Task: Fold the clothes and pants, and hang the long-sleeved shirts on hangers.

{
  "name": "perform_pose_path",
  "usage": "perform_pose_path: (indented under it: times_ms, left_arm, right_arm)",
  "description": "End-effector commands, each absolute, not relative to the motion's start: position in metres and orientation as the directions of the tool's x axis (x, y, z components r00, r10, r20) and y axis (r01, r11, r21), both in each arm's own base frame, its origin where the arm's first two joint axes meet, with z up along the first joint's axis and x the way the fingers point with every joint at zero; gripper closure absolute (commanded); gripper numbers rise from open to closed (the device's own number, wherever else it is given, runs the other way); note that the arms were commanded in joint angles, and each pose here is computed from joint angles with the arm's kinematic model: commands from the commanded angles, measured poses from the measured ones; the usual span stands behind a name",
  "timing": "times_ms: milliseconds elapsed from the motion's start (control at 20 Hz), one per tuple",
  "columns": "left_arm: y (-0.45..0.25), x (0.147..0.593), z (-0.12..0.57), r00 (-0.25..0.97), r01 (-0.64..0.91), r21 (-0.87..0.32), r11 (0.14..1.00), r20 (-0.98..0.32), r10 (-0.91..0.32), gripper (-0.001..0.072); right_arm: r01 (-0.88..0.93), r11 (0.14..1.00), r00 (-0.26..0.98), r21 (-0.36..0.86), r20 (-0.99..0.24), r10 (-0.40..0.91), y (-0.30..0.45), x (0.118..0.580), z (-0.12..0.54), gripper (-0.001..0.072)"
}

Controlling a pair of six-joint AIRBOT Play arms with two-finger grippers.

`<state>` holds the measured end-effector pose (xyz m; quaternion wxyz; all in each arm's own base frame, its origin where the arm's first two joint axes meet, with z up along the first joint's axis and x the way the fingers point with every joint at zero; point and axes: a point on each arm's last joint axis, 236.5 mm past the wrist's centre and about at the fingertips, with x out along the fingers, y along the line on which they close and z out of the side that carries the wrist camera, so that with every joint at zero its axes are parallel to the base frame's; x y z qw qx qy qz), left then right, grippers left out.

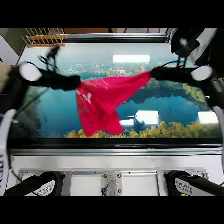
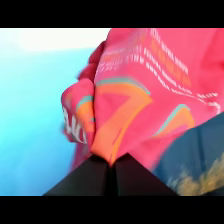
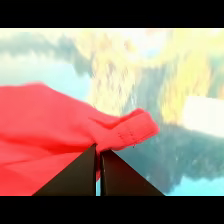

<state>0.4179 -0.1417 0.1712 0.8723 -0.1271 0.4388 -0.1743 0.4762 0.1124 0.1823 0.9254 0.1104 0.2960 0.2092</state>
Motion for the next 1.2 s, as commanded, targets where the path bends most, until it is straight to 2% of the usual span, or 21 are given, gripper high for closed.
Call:
perform_pose_path:
  times_ms: [0, 100, 200, 300, 400, 500, 600, 850, 900, 950, 1000, 1050, 1150]
  left_arm:
    - [-0.120, 0.368, 0.332, 0.787, 0.292, -0.306, 0.906, -0.461, -0.410, 0.0694]
    - [-0.115, 0.327, 0.388, 0.844, 0.337, -0.275, 0.900, -0.335, -0.418, 0.0694]
    - [-0.111, 0.294, 0.419, 0.871, 0.359, -0.261, 0.896, -0.251, -0.422, 0.0695]
    - [-0.108, 0.270, 0.434, 0.882, 0.370, -0.256, 0.893, -0.205, -0.424, 0.0694]
    - [-0.107, 0.263, 0.434, 0.881, 0.369, -0.255, 0.894, -0.209, -0.424, 0.0694]
    - [-0.109, 0.273, 0.415, 0.860, 0.358, -0.262, 0.896, -0.281, -0.426, 0.0695]
    - [-0.114, 0.296, 0.374, 0.798, 0.332, -0.277, 0.902, -0.426, -0.425, 0.0694]
    - [-0.124, 0.374, 0.209, 0.550, 0.194, -0.348, 0.917, -0.736, -0.395, 0.0694]
    - [-0.125, 0.387, 0.168, 0.498, 0.155, -0.357, 0.921, -0.777, -0.385, 0.0663]
    - [-0.125, 0.399, 0.131, 0.456, 0.117, -0.364, 0.924, -0.807, -0.375, 0.0296]
    - [-0.125, 0.406, 0.103, 0.418, 0.077, -0.370, 0.926, -0.831, -0.367, 0.0001]
    - [-0.122, 0.408, 0.082, 0.378, 0.034, -0.374, 0.927, -0.854, -0.358, 0.0041]
    - [-0.111, 0.406, 0.062, 0.321, -0.015, -0.367, 0.930, -0.883, -0.343, 0.0040]
  right_arm:
    - [-0.425, 0.885, 0.833, 0.188, -0.303, 0.464, 0.112, 0.395, 0.314, 0.0698]
    - [-0.445, 0.883, 0.861, 0.148, -0.200, 0.468, 0.113, 0.349, 0.361, 0.0698]
    - [-0.450, 0.878, 0.873, 0.165, -0.125, 0.471, 0.113, 0.312, 0.391, 0.0698]
    - [-0.460, 0.866, 0.866, 0.197, -0.115, 0.486, 0.116, 0.287, 0.398, 0.0698]
    - [-0.465, 0.849, 0.839, 0.251, -0.182, 0.513, 0.122, 0.274, 0.381, 0.0698]
    - [-0.443, 0.833, 0.792, 0.330, -0.292, 0.537, 0.128, 0.270, 0.347, 0.0698]
    - [-0.387, 0.821, 0.742, 0.419, -0.387, 0.548, 0.131, 0.271, 0.308, 0.0698]
    - [-0.235, 0.810, 0.646, 0.537, -0.536, 0.543, 0.130, 0.281, 0.217, 0.0698]
    - [-0.214, 0.811, 0.640, 0.545, -0.548, 0.538, 0.129, 0.285, 0.204, 0.0698]
    - [-0.195, 0.811, 0.640, 0.552, -0.555, 0.532, 0.128, 0.289, 0.194, 0.0698]
    - [-0.181, 0.811, 0.642, 0.557, -0.558, 0.526, 0.126, 0.294, 0.187, 0.0698]
    - [-0.170, 0.811, 0.641, 0.559, -0.562, 0.522, 0.126, 0.298, 0.182, 0.0698]
    - [-0.159, 0.811, 0.639, 0.563, -0.568, 0.519, 0.125, 0.303, 0.177, 0.0698]
